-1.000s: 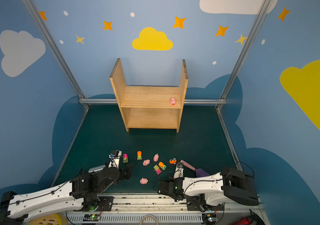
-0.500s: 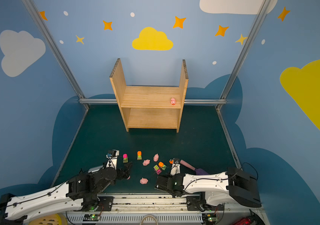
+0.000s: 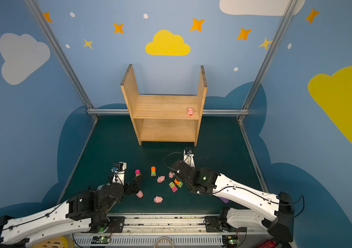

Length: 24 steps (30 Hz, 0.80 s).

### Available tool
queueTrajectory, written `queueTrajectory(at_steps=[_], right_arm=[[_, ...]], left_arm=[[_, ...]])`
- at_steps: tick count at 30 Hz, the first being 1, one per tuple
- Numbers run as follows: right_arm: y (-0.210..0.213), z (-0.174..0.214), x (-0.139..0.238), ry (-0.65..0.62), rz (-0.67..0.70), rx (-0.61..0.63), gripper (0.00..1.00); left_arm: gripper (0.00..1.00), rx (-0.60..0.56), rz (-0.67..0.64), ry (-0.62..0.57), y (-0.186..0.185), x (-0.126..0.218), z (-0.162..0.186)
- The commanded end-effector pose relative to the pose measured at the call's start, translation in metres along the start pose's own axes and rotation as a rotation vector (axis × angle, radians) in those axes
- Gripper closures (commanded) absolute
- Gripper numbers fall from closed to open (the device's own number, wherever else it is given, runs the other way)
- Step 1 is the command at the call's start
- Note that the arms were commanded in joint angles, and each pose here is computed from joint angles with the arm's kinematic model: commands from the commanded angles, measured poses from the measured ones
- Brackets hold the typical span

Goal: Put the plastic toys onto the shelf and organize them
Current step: 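Grasp another pink pig with the right gripper, then carry the held pink pig with the right gripper to the upper shelf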

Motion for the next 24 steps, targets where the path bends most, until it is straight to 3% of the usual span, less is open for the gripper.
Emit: queueTrajectory(at_steps=[1, 13, 24], right_arm=[[0.001, -0.033, 0.001, 0.014, -0.053, 0.146, 0.72], [-0.016, -0.168, -0.026, -0.094, -0.077, 0.178, 0.73], [-0.039, -0.235, -0.083, -0.098, -0.021, 0.189, 0.73]], left_arm=[[0.00, -0.040, -0.019, -0.051, -0.009, 0.002, -0.019], [0.00, -0.130, -0.068, 0.030, -0.043, -0.041, -0.060], [0.00, -0.130, -0.098, 0.001, -0.036, -0.051, -0.075]])
Point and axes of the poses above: each gripper's point midway between its finger pads, its own x axis back along the fingers, its own y axis along the line the jaws close on, z = x × y, the point moved 10 cm from there along x, back along the fingers, and after that the axes turned 12 degrees about x, right-handed, at the moved point
